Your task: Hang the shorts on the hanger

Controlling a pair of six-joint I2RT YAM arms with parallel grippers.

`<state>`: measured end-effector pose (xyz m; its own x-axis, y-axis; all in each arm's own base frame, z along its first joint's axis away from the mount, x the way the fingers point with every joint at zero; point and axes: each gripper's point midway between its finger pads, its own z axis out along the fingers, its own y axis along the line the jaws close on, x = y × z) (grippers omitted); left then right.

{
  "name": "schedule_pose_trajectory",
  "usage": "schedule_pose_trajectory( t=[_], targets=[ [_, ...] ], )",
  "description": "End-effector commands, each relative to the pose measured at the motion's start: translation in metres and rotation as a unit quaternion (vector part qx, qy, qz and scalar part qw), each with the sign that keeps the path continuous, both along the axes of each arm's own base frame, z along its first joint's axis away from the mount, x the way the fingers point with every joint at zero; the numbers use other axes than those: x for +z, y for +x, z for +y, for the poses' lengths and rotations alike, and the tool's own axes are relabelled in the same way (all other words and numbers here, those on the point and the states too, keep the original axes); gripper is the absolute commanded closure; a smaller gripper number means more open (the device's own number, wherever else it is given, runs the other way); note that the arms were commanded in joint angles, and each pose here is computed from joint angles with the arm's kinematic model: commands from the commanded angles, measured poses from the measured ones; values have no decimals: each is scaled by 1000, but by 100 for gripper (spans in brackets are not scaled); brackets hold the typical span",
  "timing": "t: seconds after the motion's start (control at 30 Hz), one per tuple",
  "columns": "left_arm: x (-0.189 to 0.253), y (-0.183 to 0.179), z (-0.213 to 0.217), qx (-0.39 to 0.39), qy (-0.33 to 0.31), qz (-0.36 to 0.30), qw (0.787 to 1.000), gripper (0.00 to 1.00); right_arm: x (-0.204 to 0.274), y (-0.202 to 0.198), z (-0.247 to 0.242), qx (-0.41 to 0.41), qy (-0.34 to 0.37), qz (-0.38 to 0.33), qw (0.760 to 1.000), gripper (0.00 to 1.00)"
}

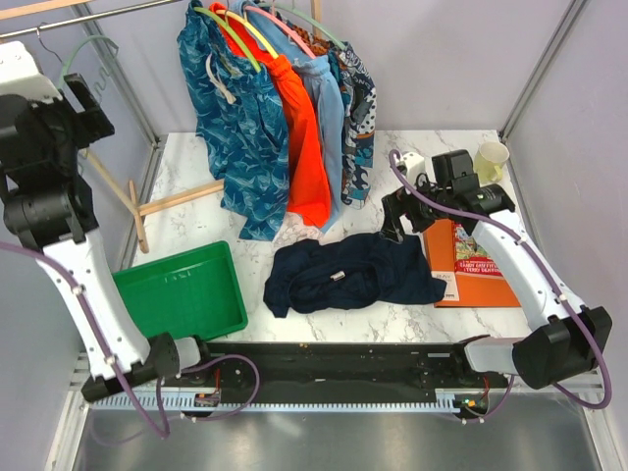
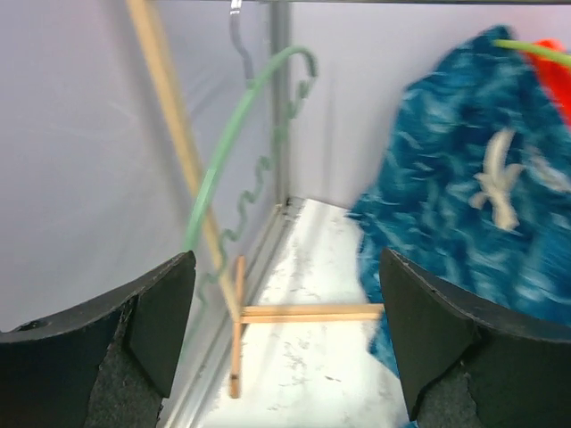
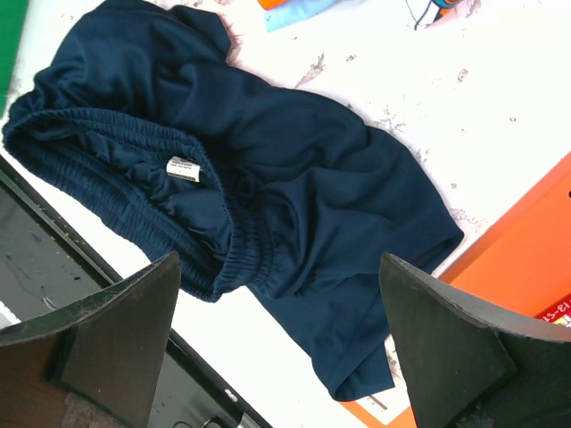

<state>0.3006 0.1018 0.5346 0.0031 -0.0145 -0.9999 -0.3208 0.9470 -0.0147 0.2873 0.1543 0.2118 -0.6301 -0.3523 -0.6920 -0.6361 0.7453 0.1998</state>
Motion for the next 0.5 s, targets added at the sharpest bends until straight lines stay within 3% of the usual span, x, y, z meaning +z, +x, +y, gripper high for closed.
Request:
schedule_pose_trajectory(
  t=[0.0,0.23,0.47],
  targets=[
    [-20,27,58,61,14,52,997,11,25,9,10,9,29,-23,999,2],
    [-72,58,83,-31,-25,105,994,13,30,7,7,2,37,-26,999,2],
    [-111,80,47,-186,-71,123,972,27,32,6,2,-7,48,-19,999,2]
  ],
)
